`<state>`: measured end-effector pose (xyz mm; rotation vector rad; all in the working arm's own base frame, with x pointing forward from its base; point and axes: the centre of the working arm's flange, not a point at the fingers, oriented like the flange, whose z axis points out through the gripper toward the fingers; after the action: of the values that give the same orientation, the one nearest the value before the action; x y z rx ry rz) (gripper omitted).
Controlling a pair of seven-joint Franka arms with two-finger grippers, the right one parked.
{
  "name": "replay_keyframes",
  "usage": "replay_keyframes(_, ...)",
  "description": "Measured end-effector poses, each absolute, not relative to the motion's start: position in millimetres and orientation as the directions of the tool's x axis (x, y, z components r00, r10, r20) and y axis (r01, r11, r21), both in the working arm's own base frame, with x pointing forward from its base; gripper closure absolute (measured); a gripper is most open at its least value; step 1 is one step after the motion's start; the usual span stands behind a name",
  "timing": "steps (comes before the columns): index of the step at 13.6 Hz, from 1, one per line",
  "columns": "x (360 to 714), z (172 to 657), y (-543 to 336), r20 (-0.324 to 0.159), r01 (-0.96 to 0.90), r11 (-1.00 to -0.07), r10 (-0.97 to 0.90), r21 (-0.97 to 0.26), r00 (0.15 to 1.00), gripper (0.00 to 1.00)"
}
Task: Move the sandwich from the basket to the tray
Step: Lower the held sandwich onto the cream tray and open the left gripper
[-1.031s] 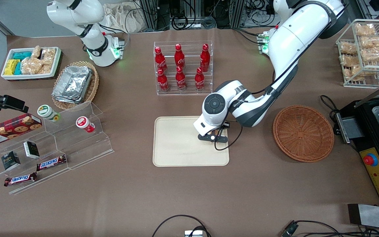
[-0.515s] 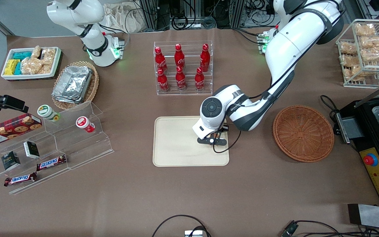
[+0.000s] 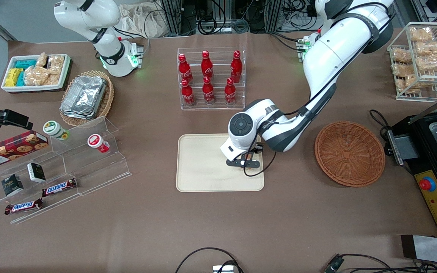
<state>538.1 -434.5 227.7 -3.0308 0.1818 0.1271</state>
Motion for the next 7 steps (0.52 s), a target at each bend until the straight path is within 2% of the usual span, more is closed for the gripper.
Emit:
replay_keyframes(3, 544.1, 233.4, -428.8, -0.103, -0.109, -0.985, -0.096, -0.13, 0.99, 0.15)
replay_keyframes(4, 548.5, 238.3, -425.5, -0.108, -0.1, -0.984, -0.084, -0.146, 0.991, 0.15)
replay_keyframes(5, 553.0, 244.4, -422.9, -0.11, -0.091, -0.983, -0.074, -0.157, 0.991, 0.1)
replay_keyframes(7, 561.5, 263.3, -420.9, -0.088, -0.064, -0.985, -0.051, -0.161, 0.995, 0.07)
